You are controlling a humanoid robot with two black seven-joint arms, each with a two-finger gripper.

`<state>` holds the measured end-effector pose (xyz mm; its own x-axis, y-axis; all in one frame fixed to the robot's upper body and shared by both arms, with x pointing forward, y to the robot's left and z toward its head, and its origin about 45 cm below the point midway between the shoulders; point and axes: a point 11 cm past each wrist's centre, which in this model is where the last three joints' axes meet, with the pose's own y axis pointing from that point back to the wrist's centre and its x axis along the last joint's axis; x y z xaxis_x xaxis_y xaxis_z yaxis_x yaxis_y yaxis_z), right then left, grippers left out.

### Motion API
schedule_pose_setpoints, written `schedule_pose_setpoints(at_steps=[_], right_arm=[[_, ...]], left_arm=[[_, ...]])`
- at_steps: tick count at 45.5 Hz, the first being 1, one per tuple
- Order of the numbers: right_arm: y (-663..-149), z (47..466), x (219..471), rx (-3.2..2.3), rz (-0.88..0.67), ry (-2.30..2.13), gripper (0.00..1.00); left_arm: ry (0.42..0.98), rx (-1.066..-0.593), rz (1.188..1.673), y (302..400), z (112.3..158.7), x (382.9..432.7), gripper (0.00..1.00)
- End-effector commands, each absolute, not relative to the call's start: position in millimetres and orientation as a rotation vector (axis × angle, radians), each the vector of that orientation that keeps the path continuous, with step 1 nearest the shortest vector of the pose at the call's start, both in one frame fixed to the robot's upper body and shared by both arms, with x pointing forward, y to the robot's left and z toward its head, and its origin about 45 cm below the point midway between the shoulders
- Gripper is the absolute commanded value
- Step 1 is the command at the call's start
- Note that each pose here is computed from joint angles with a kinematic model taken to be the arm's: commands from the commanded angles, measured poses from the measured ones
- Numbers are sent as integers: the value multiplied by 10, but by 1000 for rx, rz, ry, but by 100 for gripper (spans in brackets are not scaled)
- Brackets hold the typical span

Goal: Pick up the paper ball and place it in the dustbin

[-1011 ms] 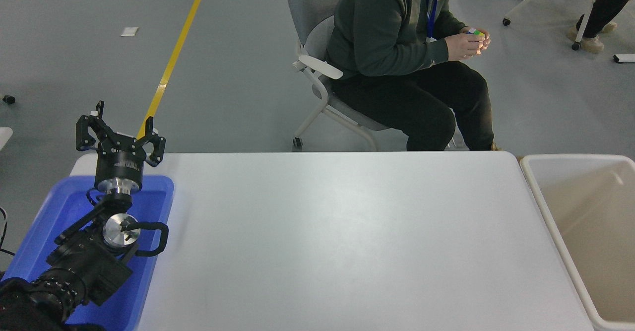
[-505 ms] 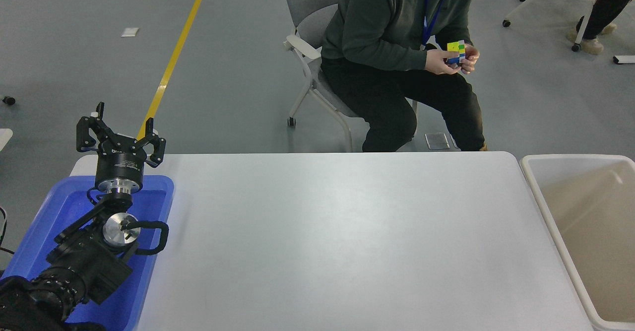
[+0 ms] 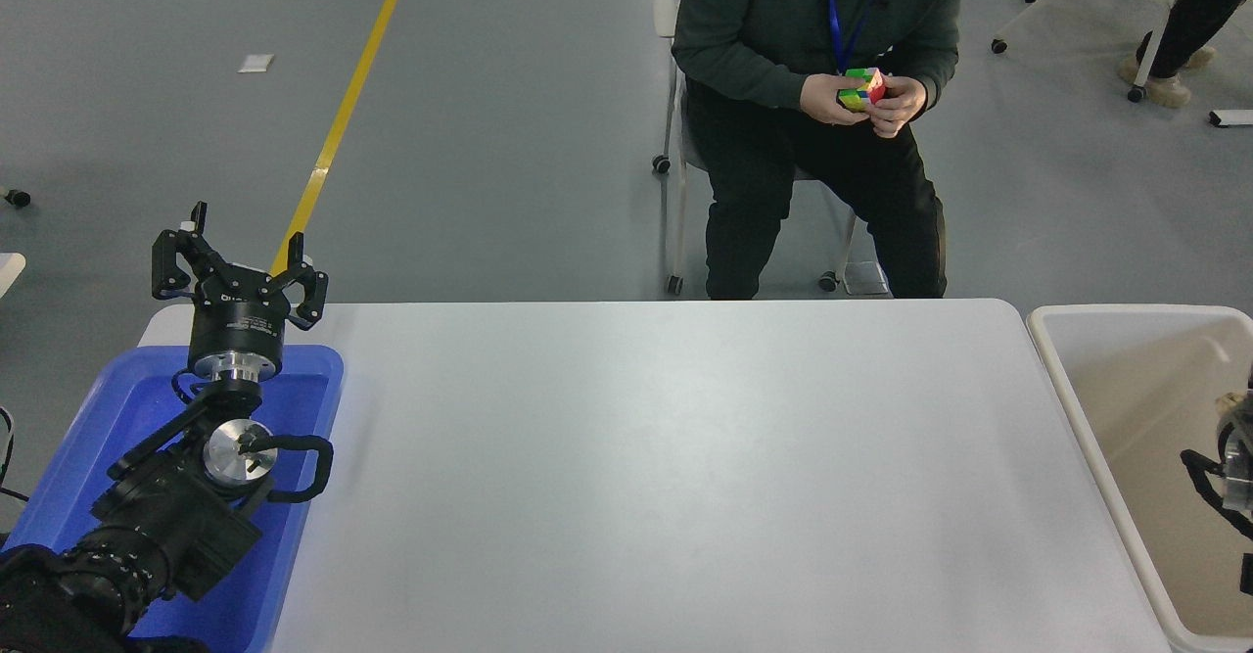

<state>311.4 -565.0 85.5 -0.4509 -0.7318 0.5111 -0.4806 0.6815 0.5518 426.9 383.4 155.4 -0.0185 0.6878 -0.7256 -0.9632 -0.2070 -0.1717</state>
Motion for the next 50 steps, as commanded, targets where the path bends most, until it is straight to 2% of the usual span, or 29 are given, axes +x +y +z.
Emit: schedule_pose_setpoints(at_steps=[1, 3, 6, 8, 9, 10, 21, 30, 35, 43, 50], right_arm=[[-5592, 655, 2939, 905, -487, -2137, 47], [-5591, 644, 2926, 903, -500, -2147, 59], [-5588, 635, 2920, 903, -518, -2161, 68], [-5581, 629, 2922, 907, -523, -2161, 84], [-5581, 629, 2922, 907, -524, -2163, 99], [-5577, 627, 2924, 909, -525, -2162, 100], [-5615, 704, 2981, 914, -509, -2173, 100], [-5649, 930, 3197, 939, -450, -2194, 100], [-5646, 1107, 3380, 974, -392, -2186, 100], [-5513, 1534, 3853, 1078, -243, -2145, 100], [-5328, 1864, 4217, 1171, -194, -2182, 100]], left_arm=[[442, -837, 1594, 3832, 1553, 4269, 99], [442, -837, 1594, 3832, 1553, 4269, 99], [442, -837, 1594, 3832, 1553, 4269, 99], [442, -837, 1594, 3832, 1553, 4269, 99], [442, -837, 1594, 3832, 1553, 4269, 99], [442, -837, 1594, 3832, 1553, 4269, 99], [442, -837, 1594, 3832, 1553, 4269, 99], [440, -836, 1594, 3840, 1556, 4268, 99], [442, -837, 1594, 3832, 1553, 4269, 99], [440, -836, 1594, 3840, 1556, 4268, 99], [442, -837, 1594, 3832, 1553, 4269, 99]])
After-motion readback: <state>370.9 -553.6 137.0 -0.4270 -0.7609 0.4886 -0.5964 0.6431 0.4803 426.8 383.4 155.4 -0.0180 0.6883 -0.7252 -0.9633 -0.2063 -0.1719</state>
